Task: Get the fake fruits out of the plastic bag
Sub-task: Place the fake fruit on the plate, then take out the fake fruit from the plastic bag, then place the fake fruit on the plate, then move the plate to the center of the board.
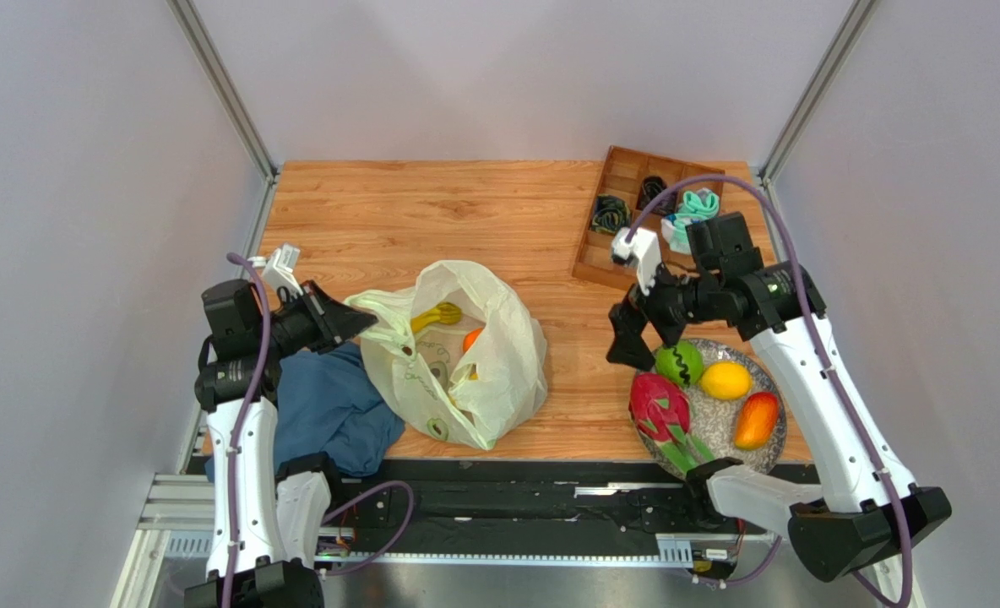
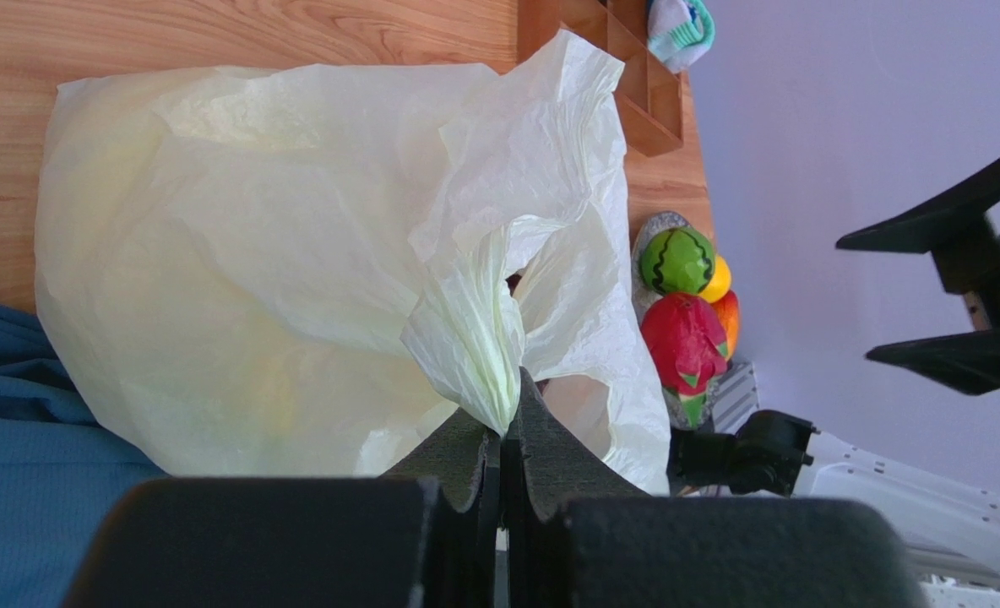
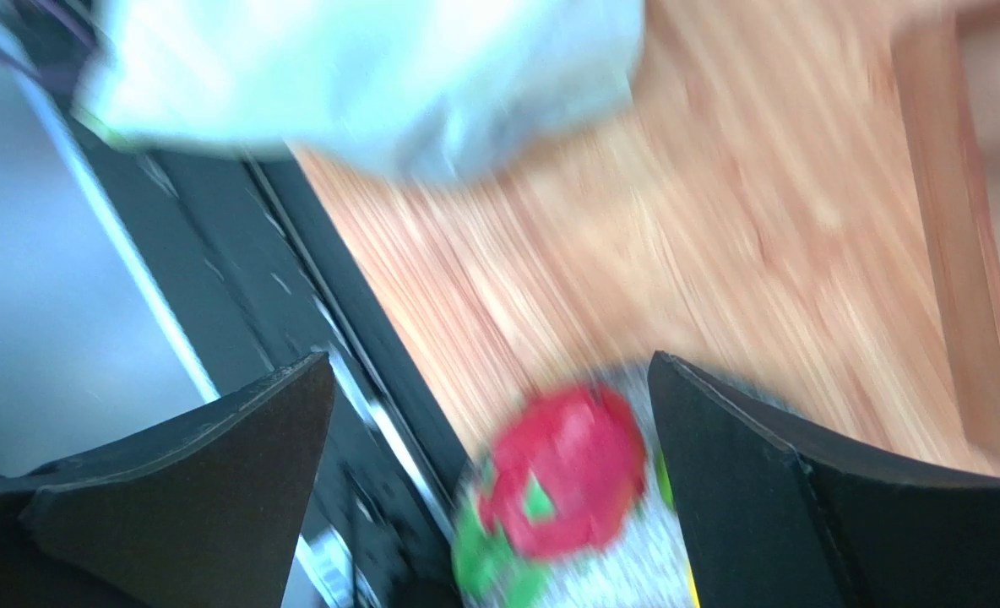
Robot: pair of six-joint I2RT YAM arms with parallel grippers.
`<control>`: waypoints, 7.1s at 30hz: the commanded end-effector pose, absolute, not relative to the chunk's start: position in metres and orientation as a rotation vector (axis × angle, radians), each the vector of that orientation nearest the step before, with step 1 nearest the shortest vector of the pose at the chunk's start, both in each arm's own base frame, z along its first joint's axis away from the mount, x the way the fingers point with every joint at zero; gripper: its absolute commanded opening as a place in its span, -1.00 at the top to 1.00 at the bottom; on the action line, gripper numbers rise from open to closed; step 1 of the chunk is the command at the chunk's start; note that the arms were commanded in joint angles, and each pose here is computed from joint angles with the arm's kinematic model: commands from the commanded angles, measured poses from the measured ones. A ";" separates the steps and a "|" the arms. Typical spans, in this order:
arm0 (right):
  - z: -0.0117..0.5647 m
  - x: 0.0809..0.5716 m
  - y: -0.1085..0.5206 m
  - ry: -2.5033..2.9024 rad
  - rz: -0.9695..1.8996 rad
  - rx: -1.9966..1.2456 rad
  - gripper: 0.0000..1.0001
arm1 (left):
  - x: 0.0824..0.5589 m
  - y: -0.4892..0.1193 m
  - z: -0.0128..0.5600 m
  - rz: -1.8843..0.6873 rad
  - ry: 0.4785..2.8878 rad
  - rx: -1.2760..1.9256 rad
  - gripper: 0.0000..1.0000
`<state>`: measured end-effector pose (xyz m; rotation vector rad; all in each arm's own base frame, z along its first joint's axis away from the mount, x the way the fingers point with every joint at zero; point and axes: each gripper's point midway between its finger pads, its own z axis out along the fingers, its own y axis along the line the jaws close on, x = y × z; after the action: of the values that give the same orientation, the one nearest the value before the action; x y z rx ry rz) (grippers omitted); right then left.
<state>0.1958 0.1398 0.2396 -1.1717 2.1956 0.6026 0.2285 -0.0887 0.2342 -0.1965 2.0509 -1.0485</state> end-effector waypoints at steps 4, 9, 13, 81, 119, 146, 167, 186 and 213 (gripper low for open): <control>0.332 0.233 0.263 1.874 1.049 -1.085 -0.56 | 0.212 -0.092 0.237 -1.029 2.060 -0.159 1.00; 0.305 0.234 0.356 1.803 0.897 -1.382 0.05 | 0.201 -0.089 0.249 -0.952 2.077 -0.104 1.00; 0.265 0.227 0.411 1.758 0.764 -1.562 0.30 | 0.188 -0.087 0.255 -0.881 2.095 -0.079 1.00; 0.348 0.243 0.257 1.588 0.736 -1.588 0.88 | 0.281 -0.052 0.302 -0.796 1.944 -0.128 1.00; 0.085 0.056 -0.056 2.035 0.319 -2.404 -0.77 | 0.290 -0.057 0.268 -0.907 1.987 -0.168 1.00; 0.198 0.290 -0.040 2.310 0.337 -0.927 -0.77 | 0.284 -0.067 0.278 -0.983 1.958 -0.150 1.00; 0.091 0.327 -0.084 2.574 0.546 -0.847 -0.29 | 0.255 -0.077 0.278 -0.963 1.977 0.000 1.00; 0.023 0.294 -0.092 2.706 0.657 -1.048 -0.02 | 0.258 -0.070 0.263 -0.926 2.020 -0.005 1.00; 0.022 0.346 0.022 2.594 0.789 -1.151 0.90 | 0.262 -0.067 0.250 -0.921 2.048 -0.015 1.00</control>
<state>0.3120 -0.0138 0.0248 -1.1875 2.6898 0.8113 0.2601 -0.0695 0.2463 -0.0509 2.0742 -0.9425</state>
